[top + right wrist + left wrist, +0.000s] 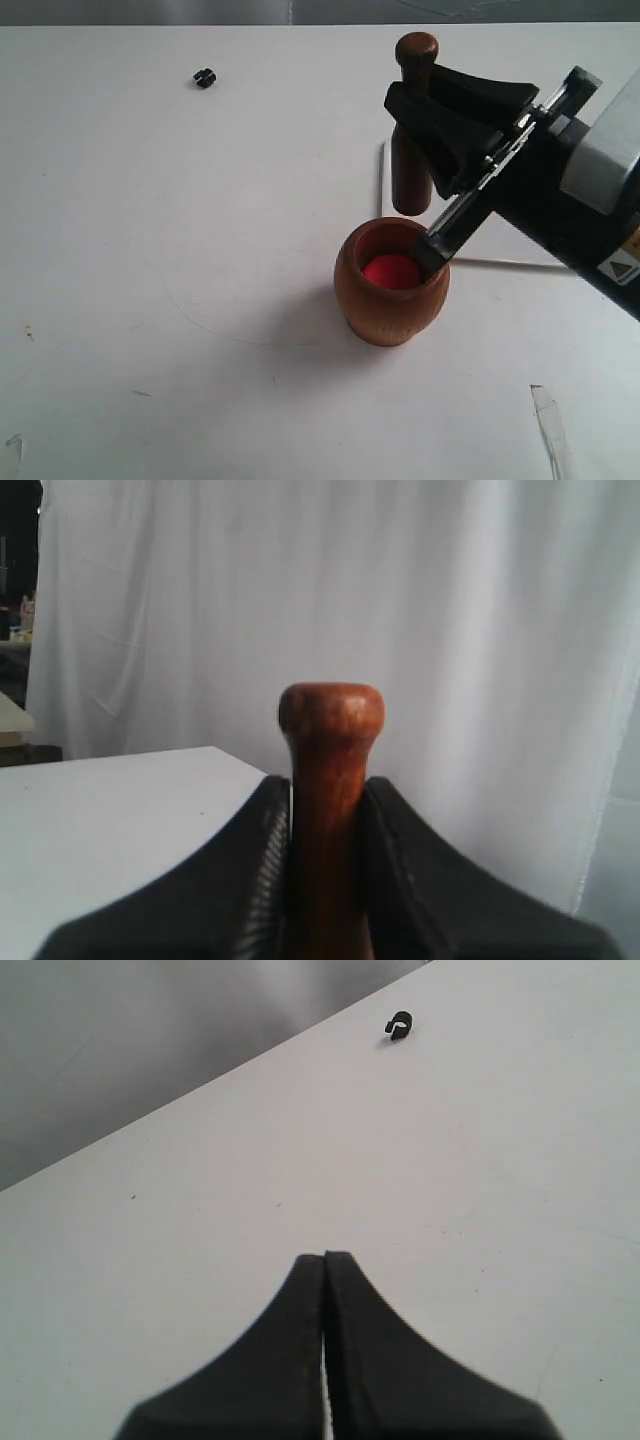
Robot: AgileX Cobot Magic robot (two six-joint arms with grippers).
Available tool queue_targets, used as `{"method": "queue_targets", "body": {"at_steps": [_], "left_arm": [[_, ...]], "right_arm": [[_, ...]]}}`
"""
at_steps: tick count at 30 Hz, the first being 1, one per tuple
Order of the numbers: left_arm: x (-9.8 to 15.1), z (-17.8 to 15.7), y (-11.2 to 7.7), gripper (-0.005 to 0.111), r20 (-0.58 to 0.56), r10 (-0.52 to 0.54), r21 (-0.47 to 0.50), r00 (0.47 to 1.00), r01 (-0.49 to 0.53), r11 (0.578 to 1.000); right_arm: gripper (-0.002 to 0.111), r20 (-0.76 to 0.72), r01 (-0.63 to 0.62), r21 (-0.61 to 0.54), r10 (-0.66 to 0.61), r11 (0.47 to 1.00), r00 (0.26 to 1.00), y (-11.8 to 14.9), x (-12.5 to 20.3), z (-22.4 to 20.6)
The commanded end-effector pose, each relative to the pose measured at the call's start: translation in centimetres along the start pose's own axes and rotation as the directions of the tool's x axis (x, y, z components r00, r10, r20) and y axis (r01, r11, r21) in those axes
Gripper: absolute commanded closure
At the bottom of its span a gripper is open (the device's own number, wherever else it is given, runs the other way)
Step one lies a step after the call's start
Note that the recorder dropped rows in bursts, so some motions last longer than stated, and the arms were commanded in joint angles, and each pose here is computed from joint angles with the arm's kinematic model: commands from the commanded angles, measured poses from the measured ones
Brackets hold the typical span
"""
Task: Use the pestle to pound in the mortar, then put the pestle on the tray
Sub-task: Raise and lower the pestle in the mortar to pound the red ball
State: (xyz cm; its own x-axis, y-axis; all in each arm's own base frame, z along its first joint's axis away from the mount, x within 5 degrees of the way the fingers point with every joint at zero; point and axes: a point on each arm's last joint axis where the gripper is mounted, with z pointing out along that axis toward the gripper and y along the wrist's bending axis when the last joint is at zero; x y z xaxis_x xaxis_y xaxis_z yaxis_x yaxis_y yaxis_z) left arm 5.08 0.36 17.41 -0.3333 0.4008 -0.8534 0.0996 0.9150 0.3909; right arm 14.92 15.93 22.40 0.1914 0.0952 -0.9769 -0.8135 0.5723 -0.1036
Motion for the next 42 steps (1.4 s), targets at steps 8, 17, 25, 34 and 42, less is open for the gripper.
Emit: {"method": "queue_targets", "body": {"at_steps": [8, 17, 25, 34, 42], "left_arm": [[0.0, 0.0, -0.1, 0.107, 0.007, -0.012, 0.008, 1.0, 0.012, 1.0], [0.0, 0.0, -0.1, 0.107, 0.007, -0.012, 0.008, 1.0, 0.012, 1.0], [0.0, 0.0, -0.1, 0.107, 0.007, -0.012, 0.008, 1.0, 0.012, 1.0], [0.0, 0.0, -0.1, 0.107, 0.007, -0.012, 0.008, 1.0, 0.012, 1.0], [0.0, 0.0, -0.1, 0.107, 0.007, -0.012, 0.008, 1.0, 0.012, 1.0]], "right_arm": [[0.108, -0.25, -0.098, -0.065, 0.079, 0.993, 0.965, 0.7, 6.2, 0.7], [0.108, -0.333, -0.104, -0.047, 0.082, 0.993, 0.939, 0.6, 8.5, 0.8], [0.108, -0.039, -0.01, -0.047, 0.008, 0.999, 0.999, 0.3, 1.1, 0.7], [0.108, -0.129, -0.062, -0.061, 0.054, 0.996, 0.99, 0.6, 3.0, 0.1], [0.108, -0.378, -0.086, 0.03, 0.091, 0.996, 0.921, 0.2, 9.4, -0.1]]}}
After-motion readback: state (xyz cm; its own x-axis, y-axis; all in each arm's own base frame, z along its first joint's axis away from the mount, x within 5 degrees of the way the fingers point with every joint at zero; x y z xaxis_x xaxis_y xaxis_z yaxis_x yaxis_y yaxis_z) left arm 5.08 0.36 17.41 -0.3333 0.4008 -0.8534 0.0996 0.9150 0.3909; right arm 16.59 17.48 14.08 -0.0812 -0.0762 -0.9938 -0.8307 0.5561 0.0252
